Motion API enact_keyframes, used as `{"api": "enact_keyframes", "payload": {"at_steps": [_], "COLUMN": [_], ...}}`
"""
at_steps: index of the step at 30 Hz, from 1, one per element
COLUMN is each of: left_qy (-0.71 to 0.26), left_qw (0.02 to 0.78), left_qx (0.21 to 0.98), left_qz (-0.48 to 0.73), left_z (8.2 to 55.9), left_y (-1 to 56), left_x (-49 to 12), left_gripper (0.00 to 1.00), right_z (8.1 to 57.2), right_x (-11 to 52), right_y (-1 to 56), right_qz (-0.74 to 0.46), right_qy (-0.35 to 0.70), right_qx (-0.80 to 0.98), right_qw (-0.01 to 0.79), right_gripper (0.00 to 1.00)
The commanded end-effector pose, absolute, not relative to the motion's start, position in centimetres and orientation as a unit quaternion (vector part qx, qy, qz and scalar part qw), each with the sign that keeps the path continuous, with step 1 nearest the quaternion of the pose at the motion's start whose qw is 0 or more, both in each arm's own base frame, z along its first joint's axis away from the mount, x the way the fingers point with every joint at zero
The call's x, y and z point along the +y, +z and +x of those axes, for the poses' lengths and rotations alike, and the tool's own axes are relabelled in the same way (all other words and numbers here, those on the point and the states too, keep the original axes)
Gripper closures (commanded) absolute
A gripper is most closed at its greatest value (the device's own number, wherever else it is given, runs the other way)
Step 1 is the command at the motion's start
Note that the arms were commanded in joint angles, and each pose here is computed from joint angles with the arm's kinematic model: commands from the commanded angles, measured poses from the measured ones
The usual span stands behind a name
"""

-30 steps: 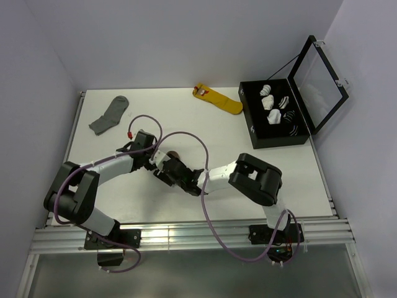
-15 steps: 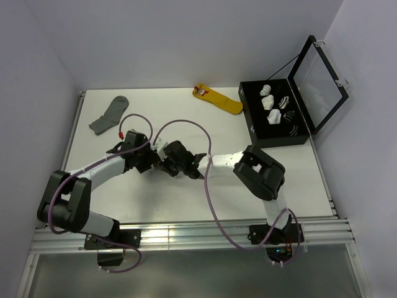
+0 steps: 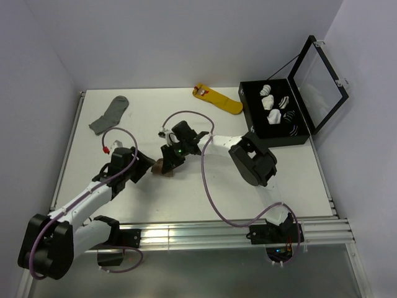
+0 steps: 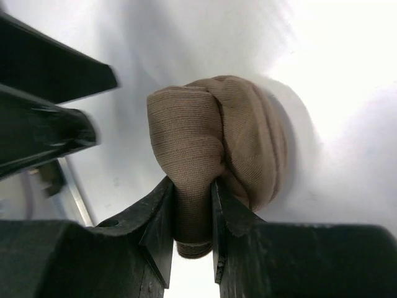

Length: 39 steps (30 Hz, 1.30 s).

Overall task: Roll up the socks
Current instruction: Roll the sock at the center of the board.

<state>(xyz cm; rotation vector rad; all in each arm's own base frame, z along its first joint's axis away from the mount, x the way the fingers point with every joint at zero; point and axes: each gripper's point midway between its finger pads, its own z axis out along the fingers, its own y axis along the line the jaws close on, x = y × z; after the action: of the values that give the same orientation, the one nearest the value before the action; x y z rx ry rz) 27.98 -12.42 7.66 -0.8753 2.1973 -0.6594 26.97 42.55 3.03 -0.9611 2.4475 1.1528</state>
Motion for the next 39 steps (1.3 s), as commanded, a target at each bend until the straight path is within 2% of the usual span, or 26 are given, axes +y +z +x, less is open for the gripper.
{"api": "enact_keyframes", "payload": {"at_steps": [1, 12, 23, 28, 30, 33, 34, 35, 39], "left_qy": [-0.286, -0.305, -0.265, -0.238, -0.233, -0.234, -0.229, -0.227, -0.211], "left_qw": [0.33, 0.315, 0.281, 0.279, 0.278, 0.271, 0.268, 0.266, 0.258], "left_qx": [0.826, 0.826, 0.843, 0.851, 0.854, 0.86, 0.865, 0.868, 0.882], "left_qz": [-0.357, -0.354, -0.374, -0.375, -0.373, -0.364, -0.357, -0.354, -0.333], "left_z": [27.5, 27.7, 26.0, 25.9, 25.9, 25.8, 25.8, 25.8, 26.1], "left_y": [7.0, 5.3, 2.1, 1.5, 1.3, 1.1, 1.0, 0.9, 0.9], "left_x": [-13.0, -15.1, -15.5, -14.9, -14.8, -15.1, -15.2, -15.2, -15.4], "left_gripper": [0.29, 0.27, 0.35, 0.52, 0.64, 0.76, 0.79, 0.86, 0.97], "right_z": [22.5, 23.2, 23.7, 23.8, 23.8, 24.0, 24.3, 24.6, 25.3], "right_x": [40.6, 40.5, 40.9, 40.8, 40.6, 40.4, 40.6, 40.5, 39.8], "right_y": [0.1, -0.3, -0.2, 0.3, 0.3, 0.9, 1.7, 2.0, 4.0], "right_qz": [-0.282, -0.243, -0.222, -0.221, -0.219, -0.222, -0.226, -0.226, -0.245], "right_qy": [0.409, 0.426, 0.443, 0.448, 0.446, 0.445, 0.451, 0.449, 0.443], "right_qx": [0.868, 0.87, 0.867, 0.865, 0.868, 0.867, 0.864, 0.864, 0.858], "right_qw": [-0.017, -0.053, -0.051, -0.034, -0.026, -0.006, 0.01, 0.023, 0.092], "right_gripper": [1.0, 1.0, 0.98, 0.91, 0.87, 0.74, 0.66, 0.64, 0.47]}}
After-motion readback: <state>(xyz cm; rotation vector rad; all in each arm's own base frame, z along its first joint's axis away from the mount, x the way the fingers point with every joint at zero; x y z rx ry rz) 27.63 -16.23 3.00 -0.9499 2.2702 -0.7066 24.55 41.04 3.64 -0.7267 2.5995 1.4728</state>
